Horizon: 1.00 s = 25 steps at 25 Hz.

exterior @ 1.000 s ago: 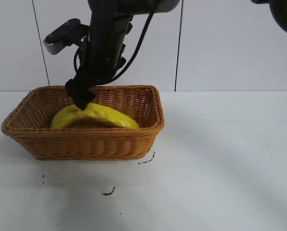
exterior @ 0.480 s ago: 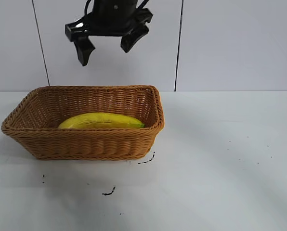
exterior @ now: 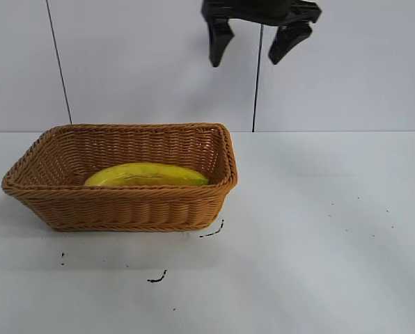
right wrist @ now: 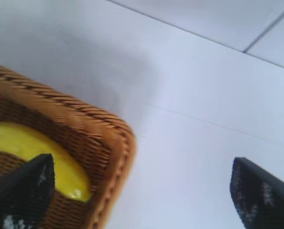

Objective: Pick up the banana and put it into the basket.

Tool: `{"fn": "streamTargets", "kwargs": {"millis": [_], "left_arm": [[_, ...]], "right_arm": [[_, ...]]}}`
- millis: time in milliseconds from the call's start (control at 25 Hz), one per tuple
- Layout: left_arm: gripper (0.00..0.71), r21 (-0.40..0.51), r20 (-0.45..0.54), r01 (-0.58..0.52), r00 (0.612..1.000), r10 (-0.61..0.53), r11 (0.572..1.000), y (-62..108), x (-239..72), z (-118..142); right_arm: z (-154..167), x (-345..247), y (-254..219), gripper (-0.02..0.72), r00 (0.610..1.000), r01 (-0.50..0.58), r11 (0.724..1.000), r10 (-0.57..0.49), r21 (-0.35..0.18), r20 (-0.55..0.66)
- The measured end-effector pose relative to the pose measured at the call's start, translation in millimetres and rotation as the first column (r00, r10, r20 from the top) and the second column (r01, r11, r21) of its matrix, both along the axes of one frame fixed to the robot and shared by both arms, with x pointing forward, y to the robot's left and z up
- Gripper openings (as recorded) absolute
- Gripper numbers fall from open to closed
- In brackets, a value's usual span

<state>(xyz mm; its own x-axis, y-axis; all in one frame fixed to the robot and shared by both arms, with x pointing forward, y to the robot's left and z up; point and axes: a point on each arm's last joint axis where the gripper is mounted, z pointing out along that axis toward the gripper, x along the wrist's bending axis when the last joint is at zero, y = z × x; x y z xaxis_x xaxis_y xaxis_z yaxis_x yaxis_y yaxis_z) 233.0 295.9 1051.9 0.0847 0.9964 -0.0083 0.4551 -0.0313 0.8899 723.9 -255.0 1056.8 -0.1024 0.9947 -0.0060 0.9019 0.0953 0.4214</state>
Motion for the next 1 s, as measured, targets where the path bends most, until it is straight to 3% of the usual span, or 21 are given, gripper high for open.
{"fn": "streamTargets", "kwargs": {"millis": [240,520,760,1000], "left_arm": [[0.693,0.0,0.0,0.0,1.0,0.0,1.0,0.0,0,0],[0.693,0.0,0.0,0.0,1.0,0.0,1.0,0.0,0,0],[0.693,0.0,0.0,0.0,1.0,0.0,1.0,0.0,0,0],[0.693,0.0,0.0,0.0,1.0,0.0,1.0,0.0,0,0]], "right_arm": [[0,1,-47,0.69,0.994,0.11,0.994,-0.11,0.014,-0.014],[6,-9,-45,0.69,0.994,0.111,0.992,-0.11,0.052,-0.025],[18,-53,-43,0.69,0.991,0.106,0.993,-0.101,0.053,-0.092],[32,-134,-42,0.69,0.983,0.105,0.993,-0.096,0.047,-0.157]]}}
